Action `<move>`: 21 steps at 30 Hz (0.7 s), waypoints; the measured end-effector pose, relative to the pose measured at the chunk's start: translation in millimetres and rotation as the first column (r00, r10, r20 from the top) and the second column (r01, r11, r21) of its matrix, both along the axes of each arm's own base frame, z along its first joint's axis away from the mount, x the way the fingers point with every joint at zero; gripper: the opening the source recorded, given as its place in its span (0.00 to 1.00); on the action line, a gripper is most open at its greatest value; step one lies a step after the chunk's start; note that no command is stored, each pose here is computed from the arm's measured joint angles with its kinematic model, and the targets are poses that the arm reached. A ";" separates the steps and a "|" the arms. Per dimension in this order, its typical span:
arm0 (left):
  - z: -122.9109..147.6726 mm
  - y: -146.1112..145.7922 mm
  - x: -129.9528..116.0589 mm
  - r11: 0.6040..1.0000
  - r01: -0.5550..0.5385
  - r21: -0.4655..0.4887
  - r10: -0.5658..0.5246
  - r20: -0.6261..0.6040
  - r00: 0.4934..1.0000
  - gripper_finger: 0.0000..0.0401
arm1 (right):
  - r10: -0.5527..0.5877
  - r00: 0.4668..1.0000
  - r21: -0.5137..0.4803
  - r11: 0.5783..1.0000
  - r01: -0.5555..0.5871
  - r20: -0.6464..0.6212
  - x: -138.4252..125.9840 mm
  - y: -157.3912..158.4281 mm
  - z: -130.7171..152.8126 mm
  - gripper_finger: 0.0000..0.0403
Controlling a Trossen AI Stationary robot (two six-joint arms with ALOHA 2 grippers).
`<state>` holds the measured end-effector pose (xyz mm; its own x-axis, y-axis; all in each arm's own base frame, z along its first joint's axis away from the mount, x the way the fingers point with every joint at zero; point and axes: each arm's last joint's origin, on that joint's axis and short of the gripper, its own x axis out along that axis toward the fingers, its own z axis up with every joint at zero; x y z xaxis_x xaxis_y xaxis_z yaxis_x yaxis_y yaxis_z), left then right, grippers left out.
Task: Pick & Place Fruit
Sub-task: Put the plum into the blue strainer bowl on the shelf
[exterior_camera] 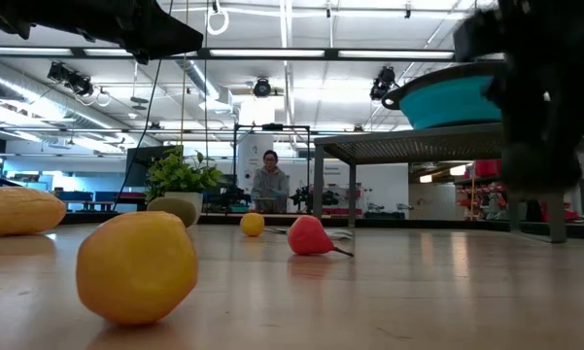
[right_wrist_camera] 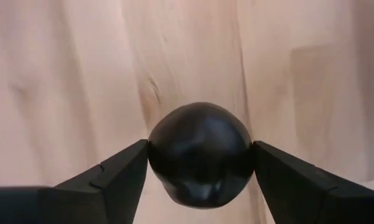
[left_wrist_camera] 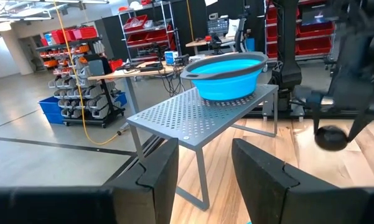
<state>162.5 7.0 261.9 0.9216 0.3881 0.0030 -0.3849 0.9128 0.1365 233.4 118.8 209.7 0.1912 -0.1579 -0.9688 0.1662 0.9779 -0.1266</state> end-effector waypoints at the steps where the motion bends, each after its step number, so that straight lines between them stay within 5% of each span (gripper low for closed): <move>1: 0.0 -0.1 0.0 1.000 0.000 0.000 0.000 0.000 1.000 0.39 | -0.001 1.000 0.007 1.000 0.001 0.016 3.3 1.5 10.9 0.70; 7: 0.0 -0.1 0.0 1.000 0.001 0.000 -0.001 0.000 1.000 0.40 | -0.014 0.979 -0.033 0.999 0.021 0.201 23.1 2.8 86.2 0.70; 13: 0.0 0.0 0.0 1.000 0.000 0.000 0.000 0.000 1.000 0.40 | -0.017 0.954 -0.242 0.966 0.094 0.301 15.7 -13.1 150.1 0.70; 17: 0.0 -0.1 0.0 1.000 0.001 0.000 -0.001 0.000 1.000 0.40 | -0.038 0.959 -0.383 0.912 0.148 0.280 5.2 -29.6 169.0 0.70; 21: 0.0 -0.1 0.0 1.000 0.001 0.000 -0.001 0.000 1.000 0.39 | -0.040 0.965 -0.421 0.895 0.149 0.258 7.3 -45.1 170.7 0.70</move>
<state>162.5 6.9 261.9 0.9219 0.3875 0.0029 -0.3842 0.9131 0.1365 240.7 73.6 380.5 0.3679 -0.5803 -0.7266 0.3336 0.8117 -0.4794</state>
